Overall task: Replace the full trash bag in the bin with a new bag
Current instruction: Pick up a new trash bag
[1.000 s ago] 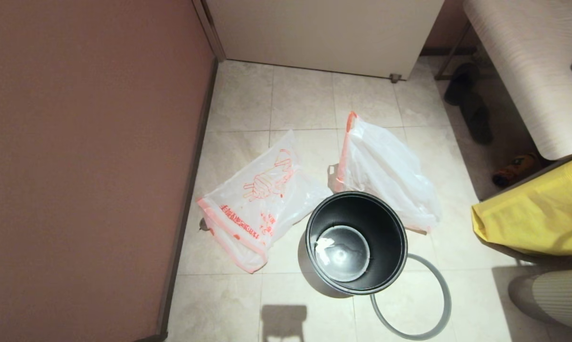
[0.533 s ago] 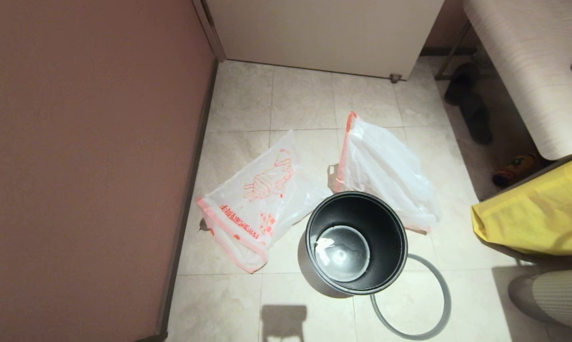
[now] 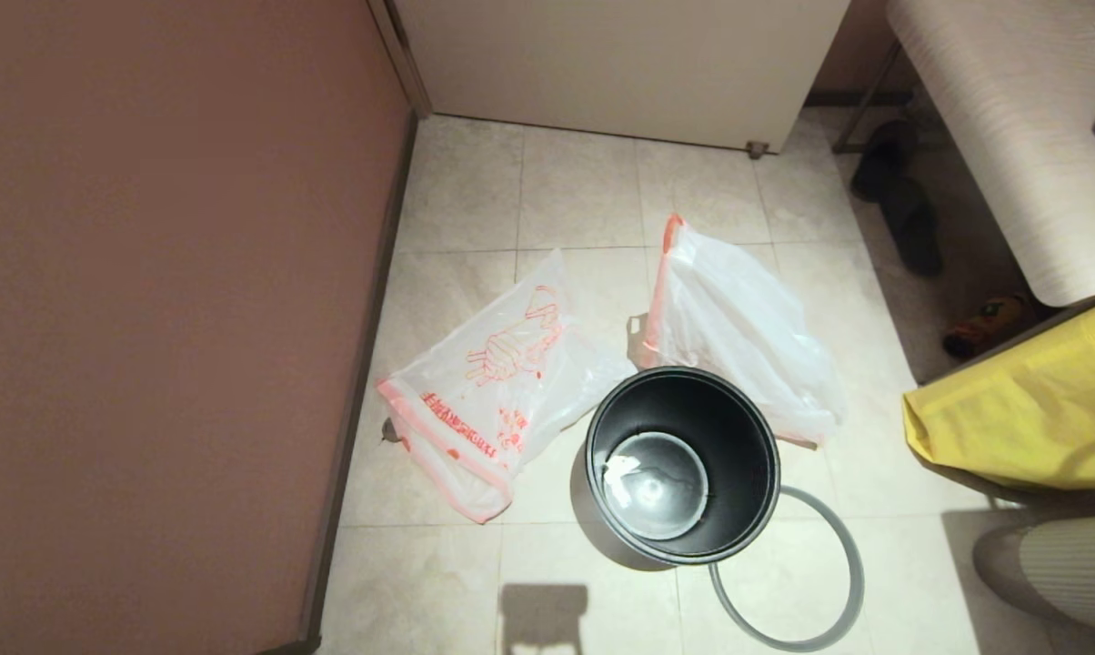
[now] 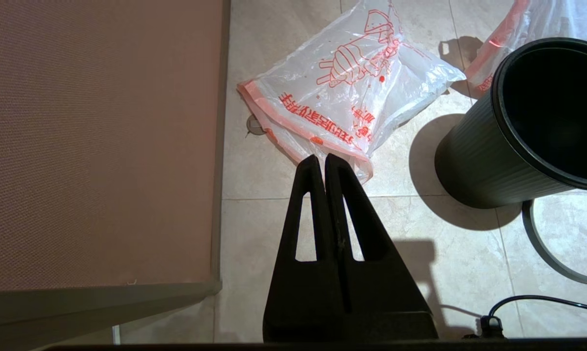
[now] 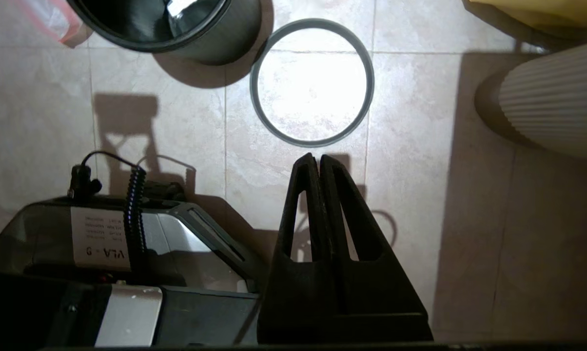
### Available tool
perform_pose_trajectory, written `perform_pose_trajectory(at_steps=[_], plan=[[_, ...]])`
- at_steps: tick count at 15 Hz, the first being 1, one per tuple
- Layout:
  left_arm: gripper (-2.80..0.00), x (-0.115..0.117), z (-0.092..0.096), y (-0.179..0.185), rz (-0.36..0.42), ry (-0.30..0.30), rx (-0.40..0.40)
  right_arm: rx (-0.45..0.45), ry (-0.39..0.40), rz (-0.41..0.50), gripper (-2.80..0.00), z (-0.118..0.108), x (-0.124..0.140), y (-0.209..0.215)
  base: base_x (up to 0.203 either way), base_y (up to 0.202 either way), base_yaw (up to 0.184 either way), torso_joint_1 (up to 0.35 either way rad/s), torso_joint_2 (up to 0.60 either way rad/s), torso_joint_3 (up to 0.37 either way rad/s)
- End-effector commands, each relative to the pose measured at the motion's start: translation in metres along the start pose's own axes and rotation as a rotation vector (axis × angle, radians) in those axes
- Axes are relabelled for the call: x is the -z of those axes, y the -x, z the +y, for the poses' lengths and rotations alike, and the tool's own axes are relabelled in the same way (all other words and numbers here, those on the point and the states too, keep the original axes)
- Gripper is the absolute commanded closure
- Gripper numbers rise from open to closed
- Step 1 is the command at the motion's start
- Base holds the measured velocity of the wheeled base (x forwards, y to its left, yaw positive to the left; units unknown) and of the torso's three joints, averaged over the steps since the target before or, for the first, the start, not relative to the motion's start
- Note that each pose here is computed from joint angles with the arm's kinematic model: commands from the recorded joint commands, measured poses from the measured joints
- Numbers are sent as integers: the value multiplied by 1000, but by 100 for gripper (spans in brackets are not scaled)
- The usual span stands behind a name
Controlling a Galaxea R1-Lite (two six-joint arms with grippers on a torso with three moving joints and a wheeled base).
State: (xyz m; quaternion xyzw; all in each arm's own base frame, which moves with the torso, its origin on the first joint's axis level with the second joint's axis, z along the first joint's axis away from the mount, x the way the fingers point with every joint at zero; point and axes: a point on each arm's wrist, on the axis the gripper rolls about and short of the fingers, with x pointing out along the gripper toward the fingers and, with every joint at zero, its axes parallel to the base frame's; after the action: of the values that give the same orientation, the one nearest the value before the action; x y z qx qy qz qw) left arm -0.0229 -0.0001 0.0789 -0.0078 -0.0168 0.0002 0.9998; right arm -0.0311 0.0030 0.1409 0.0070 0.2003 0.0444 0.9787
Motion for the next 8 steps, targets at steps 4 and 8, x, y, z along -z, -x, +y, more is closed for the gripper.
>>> perform_pose_trajectory(at_steps=[4, 8], plan=[[0, 0, 0, 0, 0, -3, 0, 21, 29, -157, 0, -2, 50, -10, 0, 0, 0, 0, 0, 0], [0, -8, 0, 2, -30, -21, -1, 105, 27, -400, 0, -6, 56, -32, 0, 0, 0, 0, 0, 0]])
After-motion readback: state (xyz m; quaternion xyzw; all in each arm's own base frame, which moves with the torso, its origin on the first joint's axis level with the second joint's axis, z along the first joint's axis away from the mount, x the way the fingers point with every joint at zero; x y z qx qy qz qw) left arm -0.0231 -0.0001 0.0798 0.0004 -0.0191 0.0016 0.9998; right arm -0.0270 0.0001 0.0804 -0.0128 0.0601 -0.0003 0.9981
